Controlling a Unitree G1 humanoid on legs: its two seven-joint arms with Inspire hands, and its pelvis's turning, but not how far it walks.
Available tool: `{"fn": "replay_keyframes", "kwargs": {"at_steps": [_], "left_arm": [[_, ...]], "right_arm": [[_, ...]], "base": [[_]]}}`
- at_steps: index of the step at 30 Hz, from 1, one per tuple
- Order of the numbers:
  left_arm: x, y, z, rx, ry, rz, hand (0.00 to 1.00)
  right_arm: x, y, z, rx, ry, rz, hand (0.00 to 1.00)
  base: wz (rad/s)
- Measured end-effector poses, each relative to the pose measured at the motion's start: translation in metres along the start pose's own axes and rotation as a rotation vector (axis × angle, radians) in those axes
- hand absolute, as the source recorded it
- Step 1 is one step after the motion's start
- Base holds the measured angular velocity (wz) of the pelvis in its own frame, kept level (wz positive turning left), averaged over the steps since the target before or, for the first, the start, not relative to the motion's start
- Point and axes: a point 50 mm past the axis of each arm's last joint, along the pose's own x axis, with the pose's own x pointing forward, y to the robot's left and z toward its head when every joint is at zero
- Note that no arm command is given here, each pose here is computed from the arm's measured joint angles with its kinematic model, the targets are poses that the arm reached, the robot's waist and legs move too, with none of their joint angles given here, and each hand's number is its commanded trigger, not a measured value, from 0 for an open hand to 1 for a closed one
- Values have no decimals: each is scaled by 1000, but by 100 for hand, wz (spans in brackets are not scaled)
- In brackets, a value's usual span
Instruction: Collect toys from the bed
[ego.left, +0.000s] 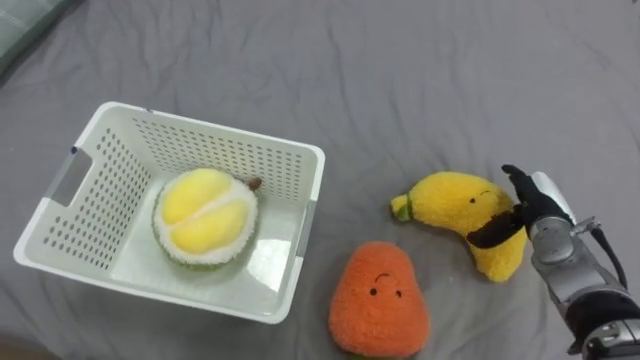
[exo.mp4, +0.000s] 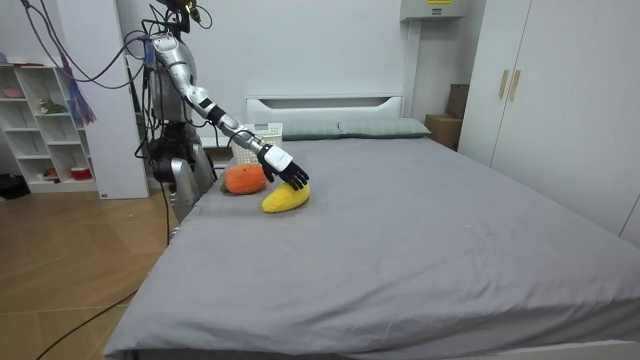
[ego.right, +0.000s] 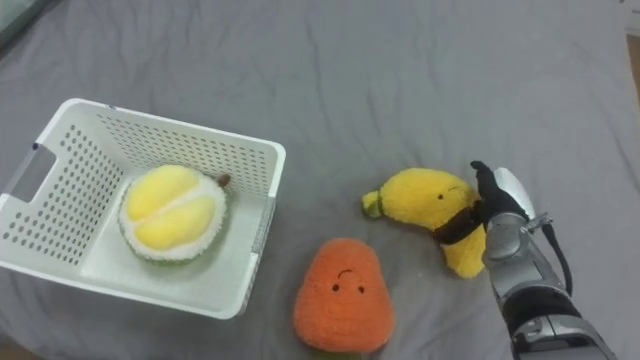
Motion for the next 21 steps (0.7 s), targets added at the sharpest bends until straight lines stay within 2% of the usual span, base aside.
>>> {"fn": "replay_keyframes", "kwargs": {"at_steps": [1, 3, 9, 15, 21], "left_arm": [[0, 0, 0, 1, 1, 1, 0], [0, 2, -1, 4, 4, 5, 0], [0, 3, -1, 5, 8, 8, 0], [0, 3, 0, 5, 2, 9, 0], [1, 3, 0, 3, 7, 9, 0]], "right_arm": [[0, 1, -2, -15, 5, 4, 93], [-1, 3, -8, -51, 27, 14, 100], [-1, -4, -13, -143, 32, -27, 100], [-3, 8, -17, -239, 35, 43, 100], [-3, 10, -21, -253, 51, 61, 100]], "base": [[0], [0], [0], [0], [0]]}}
